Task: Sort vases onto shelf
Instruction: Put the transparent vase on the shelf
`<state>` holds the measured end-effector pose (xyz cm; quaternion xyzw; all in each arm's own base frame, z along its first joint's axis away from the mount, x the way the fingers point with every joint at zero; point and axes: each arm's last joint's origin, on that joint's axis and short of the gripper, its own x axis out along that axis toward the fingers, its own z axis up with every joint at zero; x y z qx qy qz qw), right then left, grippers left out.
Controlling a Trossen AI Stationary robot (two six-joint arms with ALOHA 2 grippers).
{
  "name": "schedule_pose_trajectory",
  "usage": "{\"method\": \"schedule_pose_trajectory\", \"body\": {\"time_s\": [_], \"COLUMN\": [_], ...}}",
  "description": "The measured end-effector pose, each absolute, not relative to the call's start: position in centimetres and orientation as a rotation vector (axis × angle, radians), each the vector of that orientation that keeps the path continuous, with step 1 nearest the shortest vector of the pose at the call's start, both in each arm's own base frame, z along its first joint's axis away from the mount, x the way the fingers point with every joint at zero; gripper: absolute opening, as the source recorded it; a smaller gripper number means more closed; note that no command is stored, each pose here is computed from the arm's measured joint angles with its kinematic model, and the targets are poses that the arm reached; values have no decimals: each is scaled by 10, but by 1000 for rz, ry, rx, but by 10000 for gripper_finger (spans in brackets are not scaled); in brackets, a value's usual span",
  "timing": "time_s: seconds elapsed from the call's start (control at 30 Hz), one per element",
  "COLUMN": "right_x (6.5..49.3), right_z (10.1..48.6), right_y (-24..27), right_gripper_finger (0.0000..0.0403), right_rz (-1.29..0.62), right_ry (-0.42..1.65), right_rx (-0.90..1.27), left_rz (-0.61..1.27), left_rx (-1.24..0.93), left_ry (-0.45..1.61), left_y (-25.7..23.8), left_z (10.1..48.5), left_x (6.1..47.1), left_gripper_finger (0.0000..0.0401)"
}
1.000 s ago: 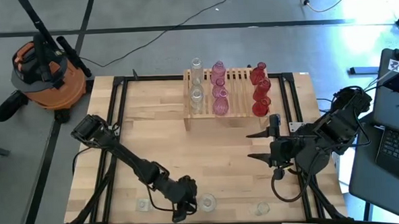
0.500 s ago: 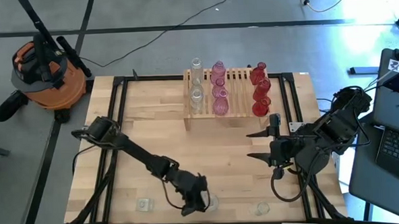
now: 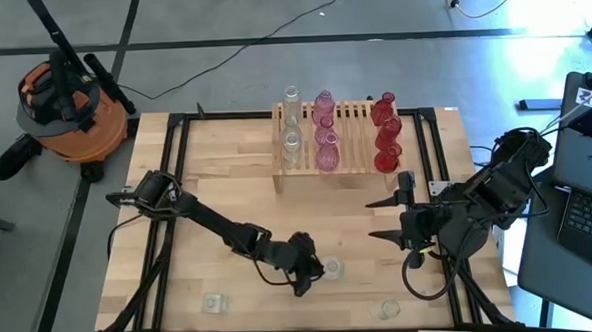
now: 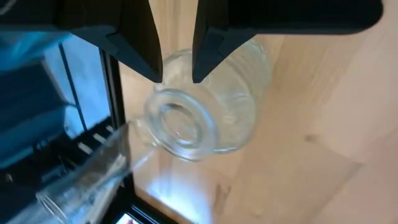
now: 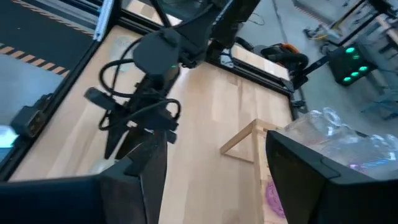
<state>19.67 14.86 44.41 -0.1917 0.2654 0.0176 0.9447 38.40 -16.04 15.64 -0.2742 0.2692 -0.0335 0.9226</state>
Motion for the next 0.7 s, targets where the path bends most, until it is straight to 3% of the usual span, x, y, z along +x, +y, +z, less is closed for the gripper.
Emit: {"method": "schedule_pose_trajectory", "body": {"time_s": [0.23,0.7], "right_x": [193,193], "right_z": [438,438], "right_y": [148,148], "right_gripper_finger": [221,221], "right_rz": [96,84], "right_ry": [619,619], "right_rx": [-391,-350], "left_rz": [-89,-46], "left_rx": [-491,-546], "left_ry": [559,511], "left_y": [-164,-161], "left_z": [156,160], "left_x": [382,384], "left_gripper_finger": [91,235]}}
